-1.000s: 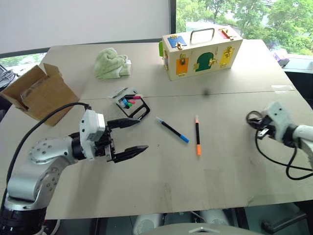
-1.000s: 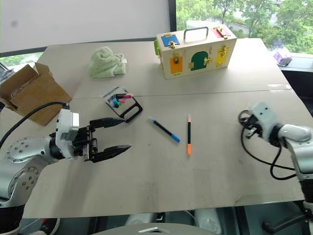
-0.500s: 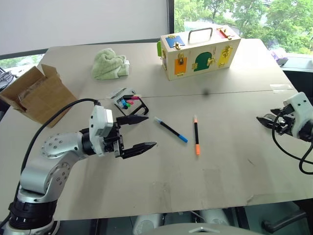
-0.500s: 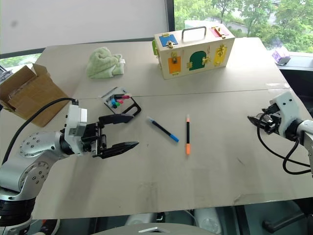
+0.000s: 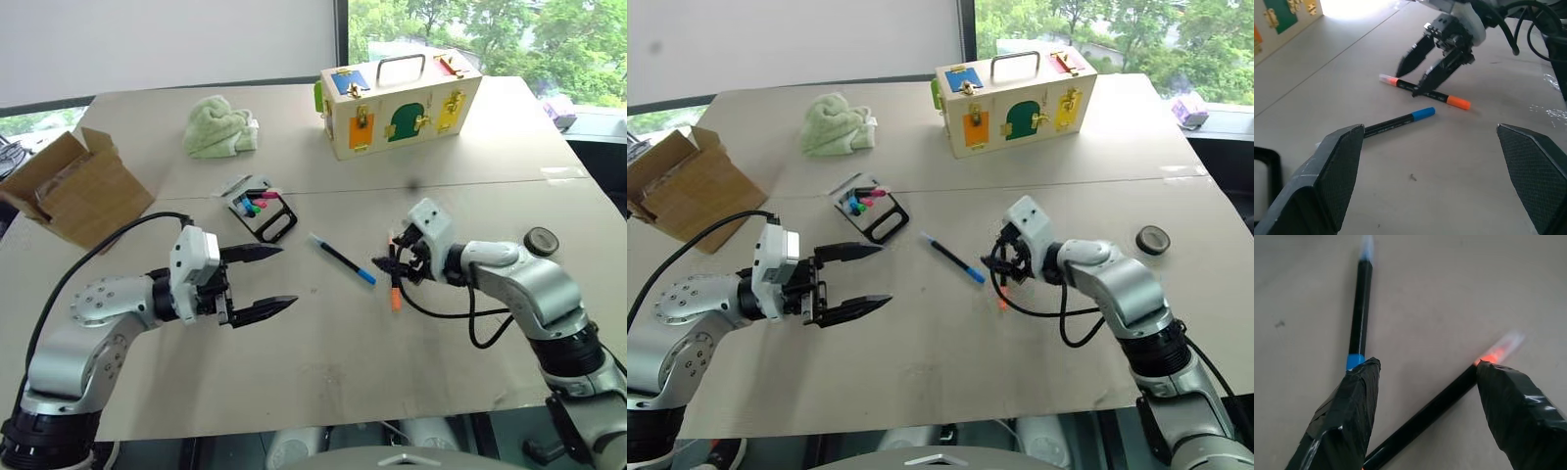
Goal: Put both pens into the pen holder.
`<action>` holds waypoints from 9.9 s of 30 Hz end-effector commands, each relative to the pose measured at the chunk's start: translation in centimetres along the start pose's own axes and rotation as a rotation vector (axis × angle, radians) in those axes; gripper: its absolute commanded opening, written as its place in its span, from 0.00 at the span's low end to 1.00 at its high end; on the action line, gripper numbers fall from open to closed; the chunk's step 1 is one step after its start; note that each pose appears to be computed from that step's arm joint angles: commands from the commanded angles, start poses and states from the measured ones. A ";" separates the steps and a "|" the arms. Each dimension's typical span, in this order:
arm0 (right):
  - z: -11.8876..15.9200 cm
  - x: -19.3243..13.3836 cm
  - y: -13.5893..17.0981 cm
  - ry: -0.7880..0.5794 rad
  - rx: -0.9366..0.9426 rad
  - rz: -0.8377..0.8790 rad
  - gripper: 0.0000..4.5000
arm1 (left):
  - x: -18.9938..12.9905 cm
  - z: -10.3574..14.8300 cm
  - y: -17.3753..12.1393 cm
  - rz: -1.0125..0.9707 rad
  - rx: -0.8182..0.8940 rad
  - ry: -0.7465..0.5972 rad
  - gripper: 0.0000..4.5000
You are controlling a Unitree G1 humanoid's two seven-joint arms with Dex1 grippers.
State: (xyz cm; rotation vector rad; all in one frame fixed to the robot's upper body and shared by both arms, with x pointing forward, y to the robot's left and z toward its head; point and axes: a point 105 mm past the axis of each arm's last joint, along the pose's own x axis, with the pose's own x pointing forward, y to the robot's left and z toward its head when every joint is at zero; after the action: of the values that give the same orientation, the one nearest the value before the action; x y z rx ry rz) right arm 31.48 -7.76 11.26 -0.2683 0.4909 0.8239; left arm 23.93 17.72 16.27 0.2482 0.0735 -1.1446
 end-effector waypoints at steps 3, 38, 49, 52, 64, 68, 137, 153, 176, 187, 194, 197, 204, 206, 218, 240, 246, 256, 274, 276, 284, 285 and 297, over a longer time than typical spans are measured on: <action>-2.4 -0.1 -0.7 0.148 -0.076 -0.092 0.63 | -0.7 0.9 0.1 0.021 0.058 -0.002 1.00; 8.1 -4.4 6.5 -0.634 -0.228 0.324 0.00 | 7.7 6.3 1.7 0.167 -0.526 -0.623 1.00; 7.8 -4.5 6.5 -0.606 -0.228 0.355 0.10 | 8.6 6.5 0.8 0.111 -0.515 -0.585 0.01; 7.9 -4.5 6.2 -0.603 -0.208 0.344 0.42 | 8.7 6.7 0.8 0.119 -0.455 -0.567 0.00; 2.5 -12.4 -2.2 -0.474 -0.093 0.236 0.70 | 7.8 13.2 3.4 0.486 0.498 -0.477 0.00; 3.6 -14.6 -2.5 -0.551 -0.090 0.264 0.70 | 7.9 12.5 2.7 0.549 0.770 -0.379 0.00; 4.4 -13.6 -2.6 -0.615 -0.129 0.231 0.71 | 5.0 5.5 7.6 0.885 1.010 0.041 0.91; 4.1 -13.2 -2.4 -0.614 -0.119 0.242 0.71 | 8.0 3.9 4.8 0.700 0.536 -0.114 0.99; 0.6 -4.8 2.3 -0.380 -0.156 0.306 0.71 | 5.6 -0.1 -0.5 0.418 -0.387 0.001 0.99; -0.3 2.2 4.3 -0.280 -0.209 0.275 0.71 | -2.3 -0.8 -6.5 0.065 -0.187 0.191 0.99; -1.6 5.4 4.2 -0.165 -0.235 0.186 0.65 | -4.8 -1.2 -4.8 0.148 -0.125 0.214 1.00; -2.2 5.0 4.6 -0.150 -0.251 0.204 0.43 | -4.5 -1.8 -4.4 0.178 -0.133 0.222 1.00; -1.6 3.9 3.1 -0.173 -0.213 0.105 0.01 | -2.7 -1.9 -2.1 0.262 -0.200 0.089 1.00; -0.5 3.2 2.8 -0.238 -0.157 0.092 0.01 | -1.4 -1.1 -1.6 0.269 -0.255 -0.007 1.00; 7.8 -3.0 6.0 -0.852 -0.091 0.234 0.01 | 6.9 2.4 2.2 0.297 -0.672 -0.510 1.00; 6.7 -2.3 4.9 -0.762 -0.083 0.219 0.69 | 9.0 5.6 2.8 0.216 -0.653 -0.672 0.00; 5.0 -4.2 2.4 -0.701 -0.055 0.213 0.99 | 8.8 7.2 2.3 0.341 -0.215 -0.553 0.00; 2.8 -12.0 -1.7 -0.668 -0.043 0.270 0.99 | 8.0 7.5 3.9 0.769 0.938 -0.174 0.00; 2.8 -12.1 -1.9 -0.670 -0.066 0.250 0.99 | 6.3 4.3 6.2 0.890 1.127 0.025 0.00; 2.8 -12.0 -1.9 -0.671 -0.070 0.248 0.99 | 6.2 4.0 6.6 0.912 1.124 0.034 0.00; 2.9 -11.9 -2.0 -0.682 -0.079 0.239 0.99 | 5.9 3.5 7.4 0.944 1.095 0.037 0.00; 2.9 -11.9 -2.0 -0.682 -0.080 0.237 0.99 | 5.8 3.4 7.5 0.949 1.090 0.038 0.00; 2.8 -11.6 -1.9 -0.690 -0.082 0.231 1.00 | 5.2 3.0 9.4 0.988 1.048 0.026 0.50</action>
State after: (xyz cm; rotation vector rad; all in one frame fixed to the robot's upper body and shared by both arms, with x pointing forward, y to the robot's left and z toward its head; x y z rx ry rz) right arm 27.28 -15.28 18.87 0.0325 -0.1197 1.0933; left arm 34.45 15.81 18.17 1.1071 -0.5346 -0.1365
